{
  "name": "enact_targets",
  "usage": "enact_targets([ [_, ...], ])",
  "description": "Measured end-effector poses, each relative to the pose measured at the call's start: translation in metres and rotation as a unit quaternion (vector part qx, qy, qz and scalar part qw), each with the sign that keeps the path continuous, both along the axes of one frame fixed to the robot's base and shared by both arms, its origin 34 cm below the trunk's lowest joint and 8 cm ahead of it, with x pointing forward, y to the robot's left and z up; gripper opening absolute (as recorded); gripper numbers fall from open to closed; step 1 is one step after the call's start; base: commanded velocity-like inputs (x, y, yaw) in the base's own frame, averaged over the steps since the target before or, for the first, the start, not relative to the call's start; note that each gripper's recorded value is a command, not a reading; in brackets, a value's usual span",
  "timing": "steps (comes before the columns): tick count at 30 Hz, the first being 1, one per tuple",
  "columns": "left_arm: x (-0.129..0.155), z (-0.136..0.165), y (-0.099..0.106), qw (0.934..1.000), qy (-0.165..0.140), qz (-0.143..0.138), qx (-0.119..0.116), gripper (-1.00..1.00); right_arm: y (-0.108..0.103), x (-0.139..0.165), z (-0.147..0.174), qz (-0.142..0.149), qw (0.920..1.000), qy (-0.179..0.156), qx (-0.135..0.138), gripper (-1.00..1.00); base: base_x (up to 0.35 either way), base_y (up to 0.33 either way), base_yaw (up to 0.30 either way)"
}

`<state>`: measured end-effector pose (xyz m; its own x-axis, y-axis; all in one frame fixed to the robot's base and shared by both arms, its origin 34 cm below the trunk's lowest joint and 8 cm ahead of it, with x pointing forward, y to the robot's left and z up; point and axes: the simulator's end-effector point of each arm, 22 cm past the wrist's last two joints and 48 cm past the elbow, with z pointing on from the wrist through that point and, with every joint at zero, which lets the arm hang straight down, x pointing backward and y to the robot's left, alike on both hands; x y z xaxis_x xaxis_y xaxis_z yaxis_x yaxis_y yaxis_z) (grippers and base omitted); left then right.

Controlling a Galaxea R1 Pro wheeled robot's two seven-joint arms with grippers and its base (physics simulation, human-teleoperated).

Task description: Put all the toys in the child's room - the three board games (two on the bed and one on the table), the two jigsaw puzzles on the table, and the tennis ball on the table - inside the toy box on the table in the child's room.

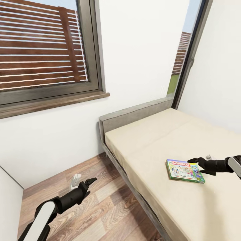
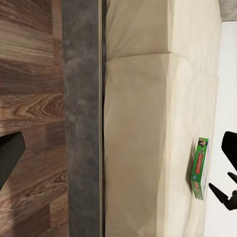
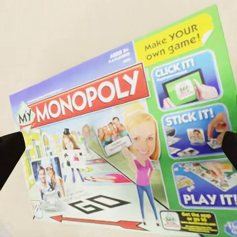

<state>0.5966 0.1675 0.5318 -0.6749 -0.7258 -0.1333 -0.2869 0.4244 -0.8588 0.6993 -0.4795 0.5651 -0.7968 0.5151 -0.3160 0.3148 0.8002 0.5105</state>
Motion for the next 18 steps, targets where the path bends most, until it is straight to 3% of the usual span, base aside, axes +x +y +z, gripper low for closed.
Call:
enact_targets([
  [18,-0.0006,0.0024,-0.0006,1.0000,-0.002,-0.001,0.000,1.00,0.0084,0.0022,-0.0093,-0.006,0.9998,0.012,-0.016,1.00,0.000,0.000,0.000],
])
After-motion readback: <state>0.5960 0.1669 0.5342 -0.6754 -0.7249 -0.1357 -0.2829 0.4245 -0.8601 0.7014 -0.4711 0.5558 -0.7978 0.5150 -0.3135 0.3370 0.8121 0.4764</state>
